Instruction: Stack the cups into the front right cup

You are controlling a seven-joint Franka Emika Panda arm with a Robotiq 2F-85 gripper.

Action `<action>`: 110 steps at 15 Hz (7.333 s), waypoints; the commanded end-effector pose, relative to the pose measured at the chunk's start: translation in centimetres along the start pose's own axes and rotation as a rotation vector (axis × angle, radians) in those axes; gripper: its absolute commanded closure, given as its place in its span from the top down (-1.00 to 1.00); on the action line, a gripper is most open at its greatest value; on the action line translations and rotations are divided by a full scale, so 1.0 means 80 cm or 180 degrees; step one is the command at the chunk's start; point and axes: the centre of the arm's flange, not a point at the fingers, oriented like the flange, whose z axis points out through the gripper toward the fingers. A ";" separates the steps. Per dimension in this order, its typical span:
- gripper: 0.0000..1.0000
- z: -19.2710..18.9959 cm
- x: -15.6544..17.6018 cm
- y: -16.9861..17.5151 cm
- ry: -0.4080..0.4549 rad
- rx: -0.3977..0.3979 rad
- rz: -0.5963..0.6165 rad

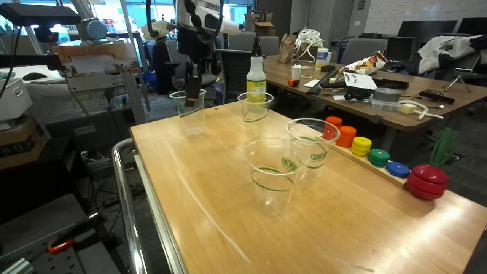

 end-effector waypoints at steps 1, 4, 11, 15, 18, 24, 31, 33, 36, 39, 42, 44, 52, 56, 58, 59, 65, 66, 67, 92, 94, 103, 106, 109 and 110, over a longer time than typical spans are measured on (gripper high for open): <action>-0.97 -0.050 0.010 0.008 -0.0239 0.0173 0.0192; -0.97 -0.098 0.015 0.025 -0.0277 0.0346 0.0329; -0.97 -0.165 0.067 0.063 0.0091 0.0633 0.0737; -0.97 -0.173 0.096 0.071 0.0132 0.0731 0.0945; -0.97 -0.168 0.117 0.072 0.0183 0.0750 0.1039; -0.97 -0.160 0.141 0.074 0.0171 0.0721 0.1141; -0.97 -0.138 0.144 0.082 0.0095 0.0630 0.1135; -0.97 -0.131 0.145 0.081 0.0057 0.0613 0.1120; -0.36 -0.121 0.146 0.079 0.0049 0.0566 0.1080; 0.06 -0.121 0.146 0.079 0.0065 0.0546 0.1077; 0.51 -0.119 0.145 0.079 0.0056 0.0517 0.1092; 0.81 -0.116 0.144 0.077 0.0060 0.0436 0.1119; 1.00 -0.063 0.167 0.070 -0.0052 0.0086 0.1343; 0.60 -0.036 0.173 0.069 -0.0176 -0.0005 0.1411; 0.31 -0.028 0.175 0.068 -0.0212 -0.0008 0.1452; 0.17 -0.026 0.176 0.068 -0.0222 0.0001 0.1472; -0.78 -0.030 0.177 0.077 -0.0222 0.0105 0.1775; -0.92 -0.030 0.178 0.079 -0.0220 0.0111 0.1827; -1.00 -0.030 0.178 0.083 -0.0233 0.0123 0.1881; -0.96 -0.206 -0.005 0.330 0.0815 0.1862 0.2445; -0.96 -0.188 0.002 0.330 0.0803 0.1826 0.2496; -0.96 -0.146 0.058 0.318 0.1022 0.1453 0.2680; -0.96 -0.154 0.055 0.325 0.1141 0.1461 0.2726; -0.96 -0.157 0.051 0.333 0.1163 0.1500 0.2757; -0.96 -0.156 0.051 0.335 0.1167 0.1491 0.2770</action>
